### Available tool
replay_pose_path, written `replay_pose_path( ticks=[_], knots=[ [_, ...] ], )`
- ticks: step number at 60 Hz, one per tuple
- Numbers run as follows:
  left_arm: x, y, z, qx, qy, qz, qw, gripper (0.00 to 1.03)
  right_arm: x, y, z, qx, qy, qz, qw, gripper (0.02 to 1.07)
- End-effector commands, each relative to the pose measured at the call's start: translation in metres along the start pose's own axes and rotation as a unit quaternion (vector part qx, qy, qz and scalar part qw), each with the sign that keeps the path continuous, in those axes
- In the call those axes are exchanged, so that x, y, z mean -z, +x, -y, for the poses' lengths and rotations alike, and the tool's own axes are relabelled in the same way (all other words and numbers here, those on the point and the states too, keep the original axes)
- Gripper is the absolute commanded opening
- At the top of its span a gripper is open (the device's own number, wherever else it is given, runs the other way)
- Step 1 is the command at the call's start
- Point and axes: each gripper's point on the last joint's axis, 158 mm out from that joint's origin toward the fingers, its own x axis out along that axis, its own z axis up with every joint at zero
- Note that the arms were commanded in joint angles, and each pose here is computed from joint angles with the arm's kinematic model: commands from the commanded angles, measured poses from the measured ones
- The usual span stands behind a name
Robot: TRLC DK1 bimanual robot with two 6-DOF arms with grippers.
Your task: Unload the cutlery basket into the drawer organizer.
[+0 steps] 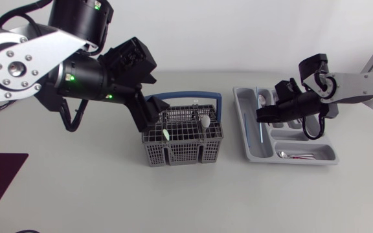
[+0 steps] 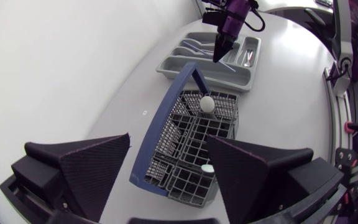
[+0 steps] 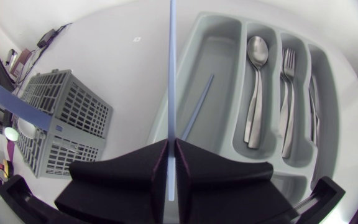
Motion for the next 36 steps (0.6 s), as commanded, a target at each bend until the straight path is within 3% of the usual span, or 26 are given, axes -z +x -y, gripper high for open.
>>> replay_pose_path(
  ticks=[1,12,24,36],
  knots=[
    [0.013,0.001,0.003,-0.002,0.059,-0.007,0.998,0.98,0.008,0.013,0.004,0.005,0.022,-0.025,0.999,0.08],
    [0.014,0.005,0.006,0.003,0.080,-0.007,0.997,0.98,0.015,0.025,0.008,0.006,0.030,-0.046,0.998,0.12],
    [0.013,0.009,0.013,0.011,0.063,-0.009,0.998,0.97,0.019,0.031,0.012,0.011,0.029,-0.054,0.998,0.47],
    [0.007,0.003,0.017,0.016,0.025,-0.006,1.000,0.97,0.017,0.023,0.008,0.026,0.010,-0.052,0.998,0.63]
  ],
)
